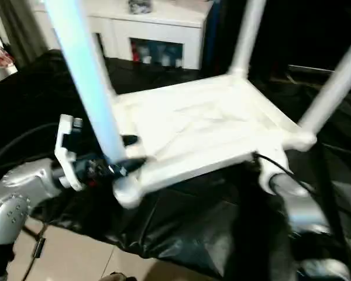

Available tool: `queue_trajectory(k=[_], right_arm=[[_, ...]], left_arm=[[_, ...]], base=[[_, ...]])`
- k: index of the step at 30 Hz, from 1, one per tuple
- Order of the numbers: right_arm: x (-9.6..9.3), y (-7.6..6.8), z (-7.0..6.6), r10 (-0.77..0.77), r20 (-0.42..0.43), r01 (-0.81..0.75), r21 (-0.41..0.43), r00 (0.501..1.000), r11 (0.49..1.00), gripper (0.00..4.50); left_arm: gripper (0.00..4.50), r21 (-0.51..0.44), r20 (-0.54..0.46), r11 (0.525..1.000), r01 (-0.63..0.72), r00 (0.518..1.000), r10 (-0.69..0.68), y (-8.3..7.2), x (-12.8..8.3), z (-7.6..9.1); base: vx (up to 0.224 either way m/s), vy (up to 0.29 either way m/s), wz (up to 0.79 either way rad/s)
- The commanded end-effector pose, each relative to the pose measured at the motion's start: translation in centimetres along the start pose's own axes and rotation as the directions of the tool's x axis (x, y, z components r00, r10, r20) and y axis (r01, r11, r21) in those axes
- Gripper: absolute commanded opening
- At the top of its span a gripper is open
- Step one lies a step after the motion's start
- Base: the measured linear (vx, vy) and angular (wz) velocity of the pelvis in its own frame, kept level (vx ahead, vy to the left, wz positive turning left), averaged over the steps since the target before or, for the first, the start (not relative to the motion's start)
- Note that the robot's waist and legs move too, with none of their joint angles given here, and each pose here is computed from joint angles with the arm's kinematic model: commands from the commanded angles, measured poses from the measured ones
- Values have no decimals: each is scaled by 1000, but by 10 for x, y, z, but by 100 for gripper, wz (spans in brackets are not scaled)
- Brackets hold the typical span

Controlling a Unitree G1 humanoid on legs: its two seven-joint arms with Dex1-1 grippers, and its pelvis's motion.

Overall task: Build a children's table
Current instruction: Rotate table base

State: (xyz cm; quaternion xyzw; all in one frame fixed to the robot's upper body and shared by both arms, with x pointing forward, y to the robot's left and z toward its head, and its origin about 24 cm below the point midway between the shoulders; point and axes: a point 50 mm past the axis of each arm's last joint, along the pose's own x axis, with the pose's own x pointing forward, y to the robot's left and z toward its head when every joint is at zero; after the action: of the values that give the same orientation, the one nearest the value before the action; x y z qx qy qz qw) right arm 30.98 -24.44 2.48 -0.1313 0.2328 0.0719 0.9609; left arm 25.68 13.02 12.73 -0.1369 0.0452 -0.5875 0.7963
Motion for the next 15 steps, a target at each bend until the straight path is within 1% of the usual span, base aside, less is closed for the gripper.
queue_trajectory(k=[1, 2, 4, 7, 12, 13, 15], right_arm=[[10, 21, 17, 82, 70, -81, -9, 994, 997, 327], [10, 21, 17, 82, 70, -81, -9, 994, 997, 327], [16, 36, 27, 133, 107, -132, -8, 985, 991, 327], [23, 52, 38, 198, 133, -194, -43, 971, 980, 327], [28, 63, 45, 237, 141, -228, -76, 961, 971, 327], [30, 68, 47, 256, 145, -246, -83, 956, 966, 327], [30, 71, 48, 264, 145, -254, -86, 954, 963, 327]], left_arm=[[443, -8, 9, 995, 95, 995, -95, -13, 10, 3], [443, -8, 9, 995, 95, 995, -95, -13, 10, 3], [443, -32, 19, 989, 144, 990, -143, -21, 15, 5], [443, -47, 31, 982, 181, 983, -179, -28, 21, 7], [443, -48, 40, 980, 191, 981, -190, -30, 29, 7], [443, -48, 48, 978, 205, 978, -203, -31, 34, 7], [443, -47, 52, 977, 209, 977, -206, -31, 37, 7]], base=[[0, 0, 0], [0, 0, 0], [0, 0, 0], [0, 0, 0], [0, 0, 0], [0, 0, 0], [0, 0, 0]])
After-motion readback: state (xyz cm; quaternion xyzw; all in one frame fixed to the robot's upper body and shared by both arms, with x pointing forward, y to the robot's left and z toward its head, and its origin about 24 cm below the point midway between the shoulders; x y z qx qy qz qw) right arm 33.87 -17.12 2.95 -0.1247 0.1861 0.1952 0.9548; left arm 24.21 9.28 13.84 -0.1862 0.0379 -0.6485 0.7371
